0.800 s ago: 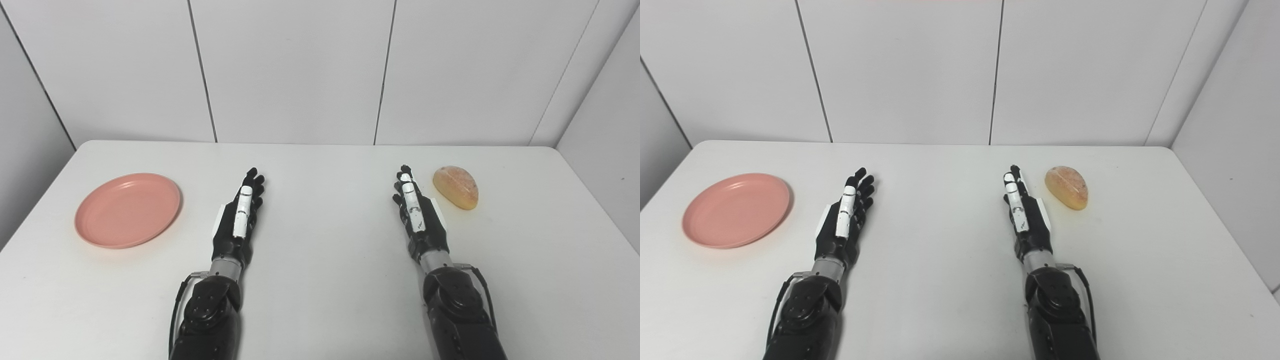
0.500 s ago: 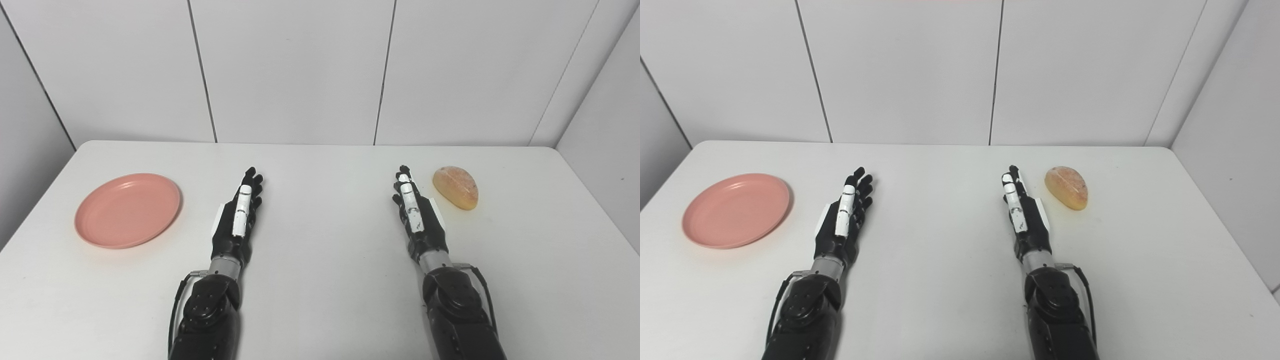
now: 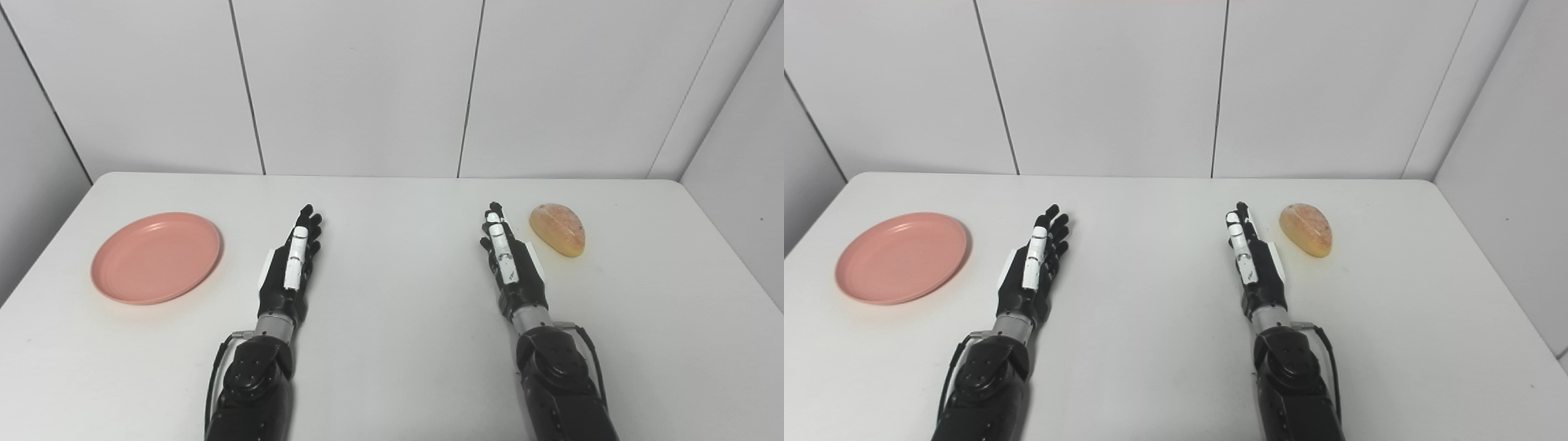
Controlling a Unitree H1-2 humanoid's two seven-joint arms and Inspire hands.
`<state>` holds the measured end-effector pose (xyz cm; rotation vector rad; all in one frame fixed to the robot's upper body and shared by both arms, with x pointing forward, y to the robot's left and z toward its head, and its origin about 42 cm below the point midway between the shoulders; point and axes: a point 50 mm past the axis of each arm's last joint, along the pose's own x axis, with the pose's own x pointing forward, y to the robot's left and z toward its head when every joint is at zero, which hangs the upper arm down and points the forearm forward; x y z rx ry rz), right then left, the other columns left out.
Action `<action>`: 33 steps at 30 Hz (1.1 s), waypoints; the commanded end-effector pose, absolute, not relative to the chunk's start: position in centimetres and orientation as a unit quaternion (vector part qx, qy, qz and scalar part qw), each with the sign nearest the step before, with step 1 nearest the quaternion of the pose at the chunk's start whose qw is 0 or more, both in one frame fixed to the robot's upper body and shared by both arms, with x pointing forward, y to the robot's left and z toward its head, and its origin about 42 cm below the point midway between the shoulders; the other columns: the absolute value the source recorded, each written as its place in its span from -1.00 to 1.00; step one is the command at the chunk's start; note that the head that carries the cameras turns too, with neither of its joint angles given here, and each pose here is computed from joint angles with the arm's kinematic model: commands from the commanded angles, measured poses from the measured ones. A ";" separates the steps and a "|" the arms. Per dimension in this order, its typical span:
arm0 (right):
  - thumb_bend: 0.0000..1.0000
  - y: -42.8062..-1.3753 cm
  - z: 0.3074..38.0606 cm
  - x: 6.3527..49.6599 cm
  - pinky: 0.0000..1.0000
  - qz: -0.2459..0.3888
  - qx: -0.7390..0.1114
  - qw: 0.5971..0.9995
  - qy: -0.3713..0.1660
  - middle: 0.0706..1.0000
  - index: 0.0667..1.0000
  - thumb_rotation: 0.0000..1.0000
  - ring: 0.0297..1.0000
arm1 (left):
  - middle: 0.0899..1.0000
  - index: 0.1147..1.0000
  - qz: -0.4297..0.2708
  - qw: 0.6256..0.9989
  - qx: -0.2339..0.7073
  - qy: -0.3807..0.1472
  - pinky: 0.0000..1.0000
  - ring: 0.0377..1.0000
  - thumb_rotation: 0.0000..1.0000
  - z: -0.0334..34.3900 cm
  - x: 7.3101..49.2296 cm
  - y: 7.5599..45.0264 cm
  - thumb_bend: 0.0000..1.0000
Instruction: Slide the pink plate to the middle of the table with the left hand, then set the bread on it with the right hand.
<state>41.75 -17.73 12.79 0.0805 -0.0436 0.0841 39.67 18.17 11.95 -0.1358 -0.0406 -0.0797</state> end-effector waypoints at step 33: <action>0.37 -22.7 12.8 42.7 1.00 0.042 0.057 0.996 -0.046 1.00 1.00 0.82 1.00 | 0.80 0.76 0.066 0.970 -0.198 -0.122 0.92 0.86 1.00 18.9 44.3 21.3 0.24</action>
